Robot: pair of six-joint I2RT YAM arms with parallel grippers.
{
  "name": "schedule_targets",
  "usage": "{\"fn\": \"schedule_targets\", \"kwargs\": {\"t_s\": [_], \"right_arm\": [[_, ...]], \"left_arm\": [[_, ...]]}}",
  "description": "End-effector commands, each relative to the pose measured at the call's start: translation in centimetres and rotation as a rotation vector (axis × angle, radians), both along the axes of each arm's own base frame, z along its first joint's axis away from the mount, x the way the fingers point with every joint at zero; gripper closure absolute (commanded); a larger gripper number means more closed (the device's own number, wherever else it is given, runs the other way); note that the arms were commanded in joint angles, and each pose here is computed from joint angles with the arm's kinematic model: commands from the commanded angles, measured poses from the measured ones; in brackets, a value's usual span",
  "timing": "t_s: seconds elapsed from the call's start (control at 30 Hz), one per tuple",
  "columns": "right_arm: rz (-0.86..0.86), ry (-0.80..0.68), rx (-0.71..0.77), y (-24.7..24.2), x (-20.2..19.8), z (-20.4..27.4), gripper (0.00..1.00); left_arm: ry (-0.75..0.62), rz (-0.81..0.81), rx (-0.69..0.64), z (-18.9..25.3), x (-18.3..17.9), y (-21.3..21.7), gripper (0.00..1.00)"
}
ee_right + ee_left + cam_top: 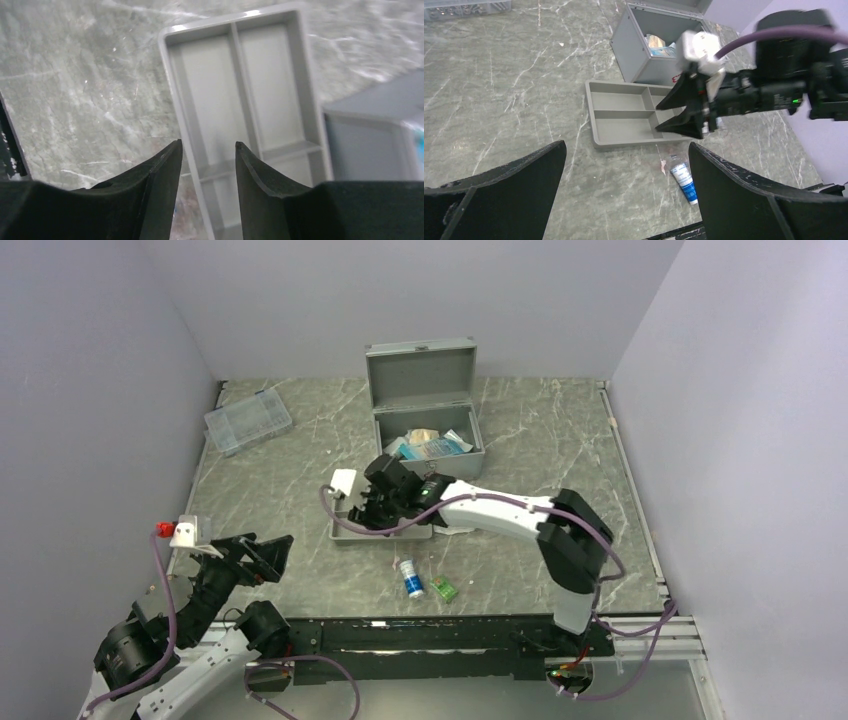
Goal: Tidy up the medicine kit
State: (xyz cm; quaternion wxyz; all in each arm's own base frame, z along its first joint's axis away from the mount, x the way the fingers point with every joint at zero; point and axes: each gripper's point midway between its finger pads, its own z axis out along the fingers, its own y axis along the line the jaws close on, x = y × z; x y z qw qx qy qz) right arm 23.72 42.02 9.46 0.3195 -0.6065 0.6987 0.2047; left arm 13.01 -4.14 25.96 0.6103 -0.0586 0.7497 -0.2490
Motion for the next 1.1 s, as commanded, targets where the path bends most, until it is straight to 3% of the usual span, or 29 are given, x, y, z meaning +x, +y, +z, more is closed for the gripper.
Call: {"fn": "schedule_targets", "kwargs": {"t_s": [0.0,0.17,0.4,0.67,1.07], "right_arm": [[-0.238,-0.111,0.137,-2.2,2.7,7.0,0.53],[-0.477,-0.103,0.195,-6.7,3.5,9.0,0.47],[-0.902,-0.089,0.161,-16.0,6.1,8.3,0.45],[-1.063,0.090,0.200,-21.4,6.1,5.4,0.46],[-1.141,0.280,0.190,-23.9,7.2,0.0,0.47]], "left_arm": [[-0.013,0.006,-0.019,0.8,0.0,0.1,0.01],[-0.014,0.005,-0.015,0.9,0.0,0.1,0.00],[-0.006,-0.002,-0.002,0.8,0.2,-0.3,0.01],[0.003,-0.006,0.011,0.6,0.4,-0.5,0.01],[0.008,-0.006,0.020,0.5,0.5,-0.6,0.01]]}}
